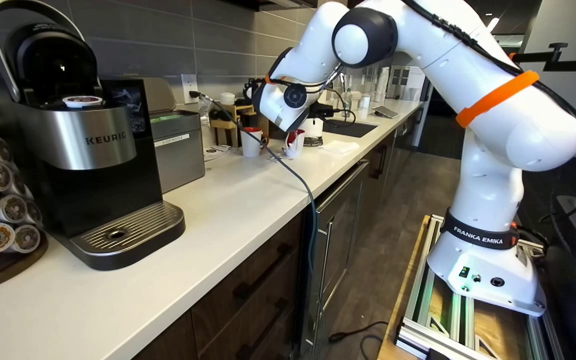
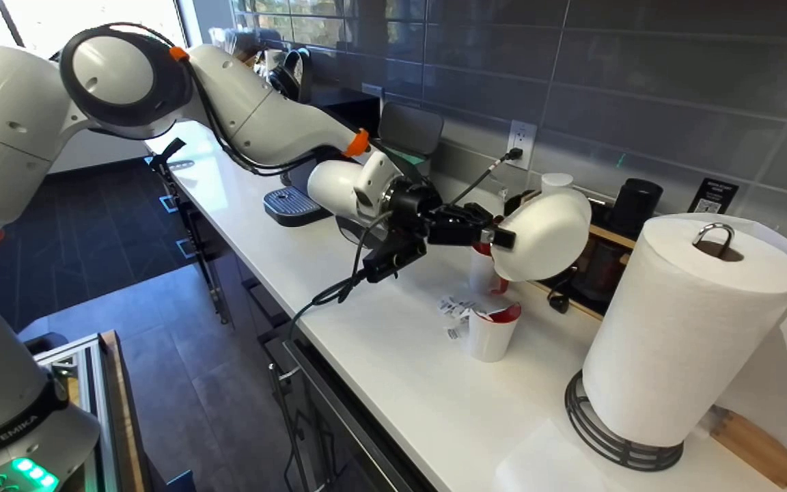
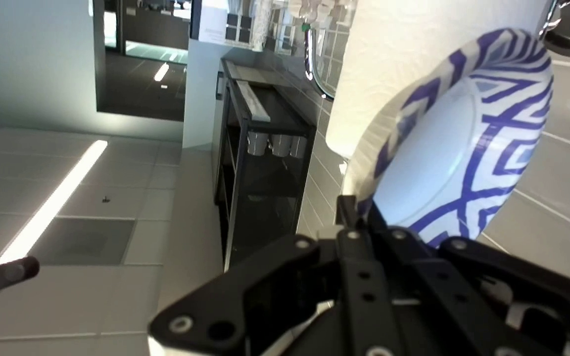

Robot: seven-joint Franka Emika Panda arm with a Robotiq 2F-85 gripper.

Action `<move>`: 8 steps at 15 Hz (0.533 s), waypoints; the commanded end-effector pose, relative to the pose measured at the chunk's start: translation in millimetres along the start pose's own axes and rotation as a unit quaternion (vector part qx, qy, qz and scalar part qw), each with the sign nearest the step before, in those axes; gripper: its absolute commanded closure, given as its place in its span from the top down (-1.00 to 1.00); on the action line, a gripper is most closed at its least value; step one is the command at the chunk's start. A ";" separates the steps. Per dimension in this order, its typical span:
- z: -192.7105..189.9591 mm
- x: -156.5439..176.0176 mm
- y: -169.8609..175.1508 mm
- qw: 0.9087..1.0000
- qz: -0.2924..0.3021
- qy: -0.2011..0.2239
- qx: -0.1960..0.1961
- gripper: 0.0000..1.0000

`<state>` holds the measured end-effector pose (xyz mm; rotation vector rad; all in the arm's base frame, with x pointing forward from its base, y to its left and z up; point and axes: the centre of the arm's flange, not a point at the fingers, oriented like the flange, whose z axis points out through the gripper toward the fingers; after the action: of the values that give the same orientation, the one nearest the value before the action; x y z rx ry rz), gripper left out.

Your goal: Pour the contents in the bowl into the mug

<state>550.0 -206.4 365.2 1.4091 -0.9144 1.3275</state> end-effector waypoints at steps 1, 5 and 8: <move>19.6 9.3 57.6 0.996 0.050 -0.067 0.013 -0.99; 39.2 21.2 101.9 0.986 0.101 -0.133 0.025 -0.99; 46.3 26.9 122.6 0.973 0.139 -0.177 0.052 -0.99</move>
<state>482.9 -276.0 403.6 1.5572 -1.2446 1.3401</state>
